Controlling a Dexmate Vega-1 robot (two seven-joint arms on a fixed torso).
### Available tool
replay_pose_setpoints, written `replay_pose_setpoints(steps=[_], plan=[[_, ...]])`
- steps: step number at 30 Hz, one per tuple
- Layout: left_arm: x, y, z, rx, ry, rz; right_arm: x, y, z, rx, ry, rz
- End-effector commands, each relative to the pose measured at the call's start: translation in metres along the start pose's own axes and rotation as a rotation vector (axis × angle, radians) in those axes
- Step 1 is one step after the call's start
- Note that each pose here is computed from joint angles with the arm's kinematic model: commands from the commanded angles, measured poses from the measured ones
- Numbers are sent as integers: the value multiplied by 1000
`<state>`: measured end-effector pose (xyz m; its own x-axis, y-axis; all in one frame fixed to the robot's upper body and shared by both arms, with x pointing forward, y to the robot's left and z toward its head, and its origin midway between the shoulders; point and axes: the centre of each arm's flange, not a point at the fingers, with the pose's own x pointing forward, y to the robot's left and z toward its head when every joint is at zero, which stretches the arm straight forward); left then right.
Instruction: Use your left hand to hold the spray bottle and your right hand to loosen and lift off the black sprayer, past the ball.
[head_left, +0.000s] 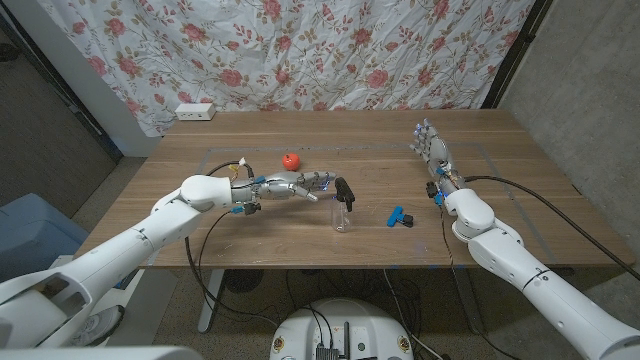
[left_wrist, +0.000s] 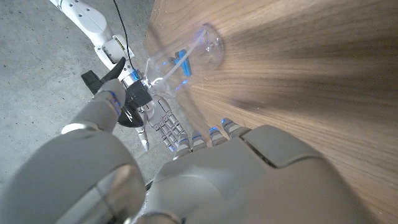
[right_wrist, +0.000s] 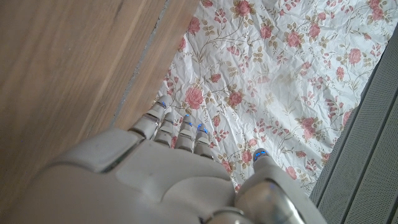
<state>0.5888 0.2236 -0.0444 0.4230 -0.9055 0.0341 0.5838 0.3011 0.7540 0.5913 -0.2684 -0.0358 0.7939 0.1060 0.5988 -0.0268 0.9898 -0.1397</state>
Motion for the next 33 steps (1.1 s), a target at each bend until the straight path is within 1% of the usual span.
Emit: replay_pose_setpoints(steps=[1,4,7,16,28,33], plan=[[6,-3,-2,92,21,-23,-5,-1,1,-10,2,-15],[9,-5,-4,83,7,-15,-6,-1,-1,-4,1,-20],[12,-5,-5,89,4,-26,-6,-1,-1,-8,6,-20],[22,-8,-9,88,-14,-40,-8,-6,0,-14,6,-32],[35,-12,-18,55,-32,-50,-13,-10,0,-11,7,-51],[40,-16,-19,44,-41,-62,-15,-9,-2,-6,10,-55]])
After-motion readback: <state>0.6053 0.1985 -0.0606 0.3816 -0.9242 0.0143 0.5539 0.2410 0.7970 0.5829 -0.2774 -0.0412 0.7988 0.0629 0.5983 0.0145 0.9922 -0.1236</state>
